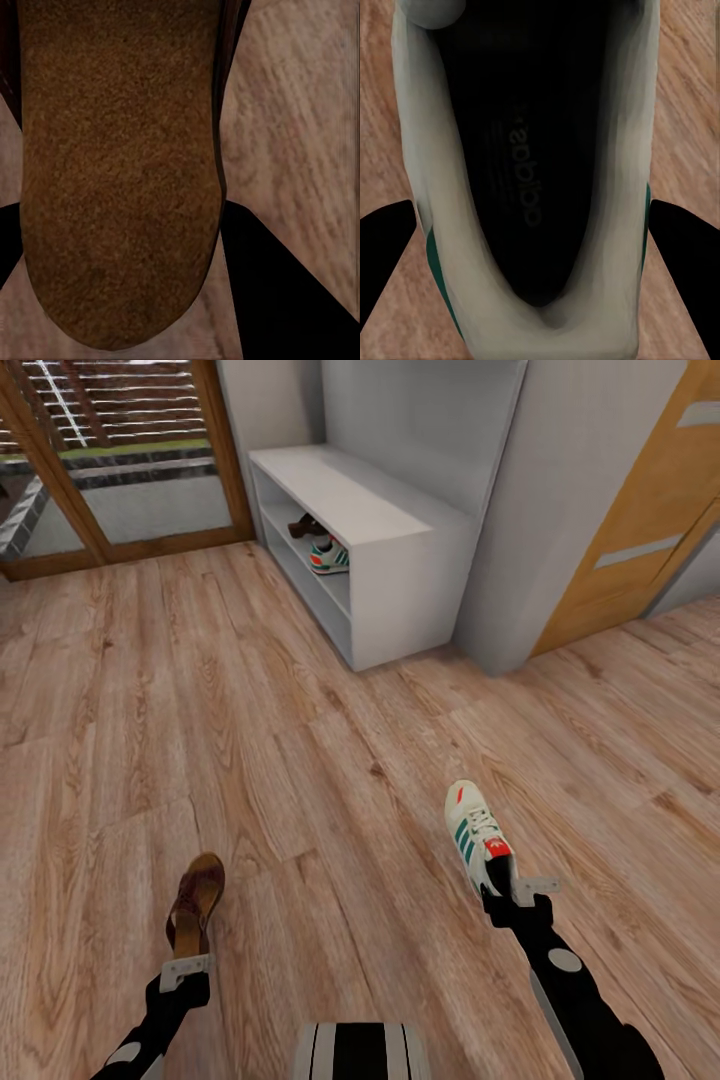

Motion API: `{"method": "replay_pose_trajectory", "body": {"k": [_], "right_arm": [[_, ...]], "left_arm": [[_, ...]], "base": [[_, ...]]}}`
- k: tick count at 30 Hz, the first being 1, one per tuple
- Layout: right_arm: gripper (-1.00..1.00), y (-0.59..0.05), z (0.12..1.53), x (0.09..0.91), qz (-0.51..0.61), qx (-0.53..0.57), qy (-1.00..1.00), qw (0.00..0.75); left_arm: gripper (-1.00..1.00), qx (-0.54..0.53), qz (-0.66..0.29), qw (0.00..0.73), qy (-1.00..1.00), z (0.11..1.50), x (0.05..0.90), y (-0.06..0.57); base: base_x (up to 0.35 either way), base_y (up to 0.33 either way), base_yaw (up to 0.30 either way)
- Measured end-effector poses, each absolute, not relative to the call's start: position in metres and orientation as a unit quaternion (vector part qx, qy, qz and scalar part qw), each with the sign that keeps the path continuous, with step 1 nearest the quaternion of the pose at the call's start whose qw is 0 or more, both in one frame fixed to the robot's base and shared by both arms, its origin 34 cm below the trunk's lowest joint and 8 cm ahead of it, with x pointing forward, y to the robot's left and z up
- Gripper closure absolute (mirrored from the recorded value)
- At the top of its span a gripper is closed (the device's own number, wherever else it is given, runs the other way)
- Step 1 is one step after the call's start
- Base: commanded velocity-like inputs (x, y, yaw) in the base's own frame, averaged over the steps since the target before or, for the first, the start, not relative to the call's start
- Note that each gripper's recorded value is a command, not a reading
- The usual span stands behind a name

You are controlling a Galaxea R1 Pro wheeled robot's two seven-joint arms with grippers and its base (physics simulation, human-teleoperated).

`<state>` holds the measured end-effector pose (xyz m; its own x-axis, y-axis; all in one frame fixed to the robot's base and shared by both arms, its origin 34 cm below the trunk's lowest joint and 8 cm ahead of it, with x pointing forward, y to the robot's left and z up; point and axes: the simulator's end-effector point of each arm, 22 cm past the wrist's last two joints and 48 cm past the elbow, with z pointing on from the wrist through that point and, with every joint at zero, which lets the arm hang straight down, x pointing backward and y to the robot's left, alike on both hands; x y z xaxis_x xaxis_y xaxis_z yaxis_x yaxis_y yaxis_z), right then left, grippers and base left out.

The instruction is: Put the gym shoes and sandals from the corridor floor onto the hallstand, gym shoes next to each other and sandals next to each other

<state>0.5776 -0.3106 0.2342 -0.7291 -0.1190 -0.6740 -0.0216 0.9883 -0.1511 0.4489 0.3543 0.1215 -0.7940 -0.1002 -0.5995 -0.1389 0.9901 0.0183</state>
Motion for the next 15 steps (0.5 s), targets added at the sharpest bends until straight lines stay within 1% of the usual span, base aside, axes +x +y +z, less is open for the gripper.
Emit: {"method": "replay_pose_trajectory", "body": {"k": [4, 10, 15], "right_arm": [[1.00, -0.312, 0.241, 0.579, -0.067, -0.038, 0.923, 0.378], [1.00, -0.313, 0.256, 0.586, -0.068, -0.039, 0.916, 0.394], [1.00, -0.312, 0.269, 0.590, -0.068, -0.038, 0.911, 0.406]], "left_arm": [[1.00, -0.061, 0.033, 0.319, 0.945, 0.129, 0.448, 0.359], [1.00, -0.060, 0.042, 0.300, 0.951, 0.132, 0.402, 0.369], [1.00, -0.057, 0.045, 0.317, 0.946, 0.142, 0.392, 0.372]], "base": [[0.000, 0.000, 0.000], [0.000, 0.000, 0.000], [0.000, 0.000, 0.000]]}}
